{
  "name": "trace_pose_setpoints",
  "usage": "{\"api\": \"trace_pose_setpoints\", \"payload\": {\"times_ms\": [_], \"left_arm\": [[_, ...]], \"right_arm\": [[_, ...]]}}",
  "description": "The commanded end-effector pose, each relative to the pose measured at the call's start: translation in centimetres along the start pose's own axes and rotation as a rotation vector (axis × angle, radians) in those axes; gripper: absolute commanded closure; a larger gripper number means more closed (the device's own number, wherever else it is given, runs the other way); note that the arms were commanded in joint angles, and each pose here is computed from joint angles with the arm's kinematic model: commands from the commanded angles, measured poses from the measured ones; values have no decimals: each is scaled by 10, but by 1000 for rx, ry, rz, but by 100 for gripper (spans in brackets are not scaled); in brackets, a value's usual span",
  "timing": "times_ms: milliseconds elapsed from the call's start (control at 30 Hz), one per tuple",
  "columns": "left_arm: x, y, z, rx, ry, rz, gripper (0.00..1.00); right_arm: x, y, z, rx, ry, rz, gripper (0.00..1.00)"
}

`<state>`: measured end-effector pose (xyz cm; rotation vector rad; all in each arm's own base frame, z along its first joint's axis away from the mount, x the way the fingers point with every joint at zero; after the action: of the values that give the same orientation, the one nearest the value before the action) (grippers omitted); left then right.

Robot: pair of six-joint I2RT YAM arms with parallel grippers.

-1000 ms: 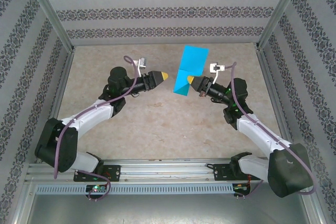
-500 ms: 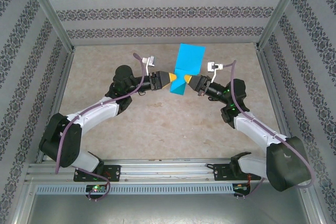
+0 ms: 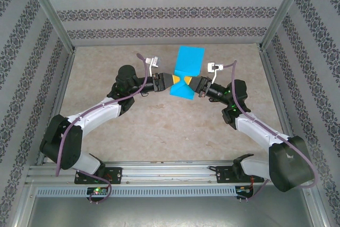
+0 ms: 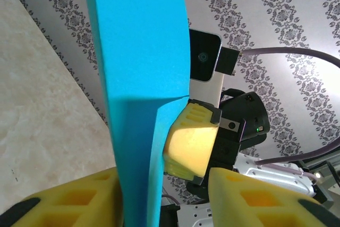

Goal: Fold a paper plane with a square sheet of paper (fold left side to right side)
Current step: Turn over the paper at the center of the table.

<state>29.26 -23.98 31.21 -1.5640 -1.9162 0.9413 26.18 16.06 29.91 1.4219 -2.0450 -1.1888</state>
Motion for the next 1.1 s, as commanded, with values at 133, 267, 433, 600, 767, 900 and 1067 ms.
{"api": "trace_pose_setpoints", "payload": {"times_ms": [133, 267, 433, 600, 767, 900, 1067], "left_arm": [[-4, -6, -4, -45, -9, 0, 79], [-4, -6, -5, -49, -12, -5, 89], [-3, -4, -4, -59, 2, -29, 96], [-1, 0, 0, -70, 32, -101, 99], [9, 3, 6, -108, 63, -222, 100], [23, 3, 10, -161, 75, -369, 100], [40, -3, 17, -258, 154, -605, 100]], "right_arm": [[2, 11, -2, 42, -9, -42, 84], [9, 8, -3, 39, -27, -13, 76], [22, -1, -2, 31, -53, 48, 64], [37, -17, 3, 9, -66, 187, 52], [56, -34, 9, -1, -81, 379, 41], [71, -48, 14, -19, -61, 519, 31], [90, -65, 18, -76, -102, 619, 15]]}}
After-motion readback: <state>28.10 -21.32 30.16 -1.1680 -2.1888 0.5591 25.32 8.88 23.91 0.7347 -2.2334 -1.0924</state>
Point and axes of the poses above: each hand's point on the last joint's axis, 136 mm out from that joint toward the fingers, its own x axis back along the fingers, its own y axis along the line the jaws close on, z = x × y, the point moved 8 cm from there along x, back along the fingers, and after that the axes turned 8 degrees about -x, right-handed, at the moved point
